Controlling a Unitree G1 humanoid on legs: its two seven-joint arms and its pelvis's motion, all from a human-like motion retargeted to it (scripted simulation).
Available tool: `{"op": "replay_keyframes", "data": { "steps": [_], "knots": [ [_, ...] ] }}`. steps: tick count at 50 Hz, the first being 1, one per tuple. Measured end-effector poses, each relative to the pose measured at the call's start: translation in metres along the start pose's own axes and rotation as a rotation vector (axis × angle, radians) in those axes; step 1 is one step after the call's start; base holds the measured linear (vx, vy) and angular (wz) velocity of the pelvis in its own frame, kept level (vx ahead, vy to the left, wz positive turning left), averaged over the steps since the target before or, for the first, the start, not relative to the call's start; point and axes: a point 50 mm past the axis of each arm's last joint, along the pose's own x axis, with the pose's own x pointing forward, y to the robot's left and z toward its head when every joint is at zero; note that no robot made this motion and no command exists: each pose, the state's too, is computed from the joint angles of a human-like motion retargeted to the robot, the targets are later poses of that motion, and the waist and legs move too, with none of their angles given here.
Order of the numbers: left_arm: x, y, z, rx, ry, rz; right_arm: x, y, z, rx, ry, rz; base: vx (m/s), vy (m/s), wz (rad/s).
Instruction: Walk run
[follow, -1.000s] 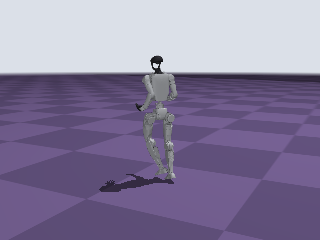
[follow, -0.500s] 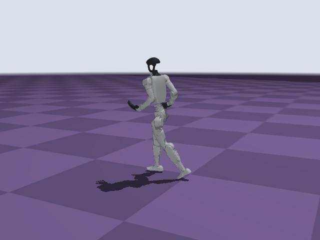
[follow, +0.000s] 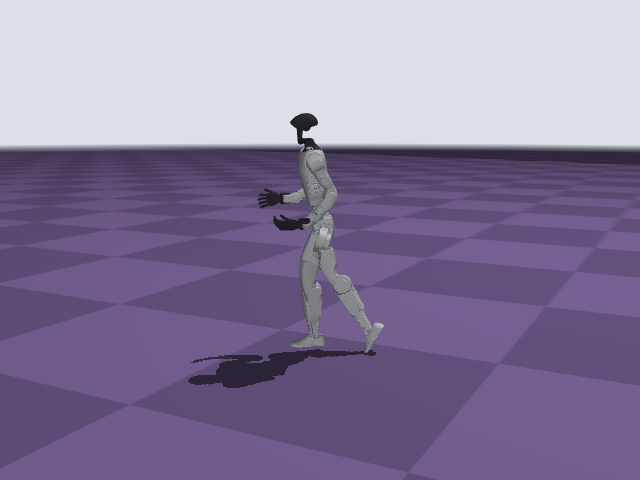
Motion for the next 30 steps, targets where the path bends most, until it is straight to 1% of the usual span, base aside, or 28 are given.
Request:
{"op": "replay_keyframes", "data": {
  "steps": [3, 5, 6, 10, 13, 16, 19, 24, 25, 27, 28, 30],
  "knots": [
    [0.015, -0.004, 0.006, 0.009, -0.026, -0.03, -0.026, 0.002, -0.029, -0.009, 0.157, 0.016, 1.8, -0.14, 2.27],
    [0.033, 0.002, 0.021, 0.038, -0.092, -0.029, -0.043, 0.008, -0.048, 0.012, 0.272, 0.069, 1.39, 0.08, 0.7],
    [0.043, -0.002, 0.026, 0.064, -0.107, -0.055, -0.055, 0.008, -0.056, 0.033, 0.325, 0.052, 1.29, 0.16, 0.24],
    [0.077, -0.03, 0.033, 0.136, -0.19, -0.131, -0.108, -0.003, -0.066, 0.16, 0.415, -0.129, 1.09, 0.09, 1.53],
    [0.084, -0.041, 0.032, 0.079, -0.212, -0.162, -0.14, -0.005, -0.064, 0.247, 0.426, -0.268, 1.33, -0.22, 2.41],
    [0.079, -0.039, 0.029, 0.0, -0.206, -0.17, -0.152, -0.005, -0.059, 0.224, 0.439, -0.297, 1.43, -0.47, 2.15],
    [0.068, -0.031, 0.03, -0.06, -0.2, -0.156, -0.138, -0.002, -0.055, 0.146, 0.417, -0.244, 1.09, -0.35, 0.94],
    [0.041, -0.016, 0.044, -0.04, -0.204, -0.149, -0.077, 0.021, -0.036, 0.049, 0.236, -0.157, 1.45, -0.59, -0.37],
    [0.031, -0.013, 0.041, -0.023, -0.187, -0.139, -0.067, 0.028, -0.032, 0.046, 0.192, -0.159, 1.78, -0.58, 0.0],
    [0.033, -0.017, 0.026, -0.062, -0.143, -0.144, -0.032, 0.007, -0.019, 0.044, 0.053, -0.243, 1.4, -0.29, 0.16],
    [0.029, -0.018, 0.015, -0.094, -0.125, -0.109, -0.02, 0.002, -0.014, 0.063, 0.01, -0.241, 1.08, -0.11, -0.66],
    [0.014, -0.013, 0.003, -0.117, -0.096, -0.04, 0.001, 0.014, -0.005, 0.122, -0.057, -0.172, 1.2, -0.12, -0.88]
  ]
}}
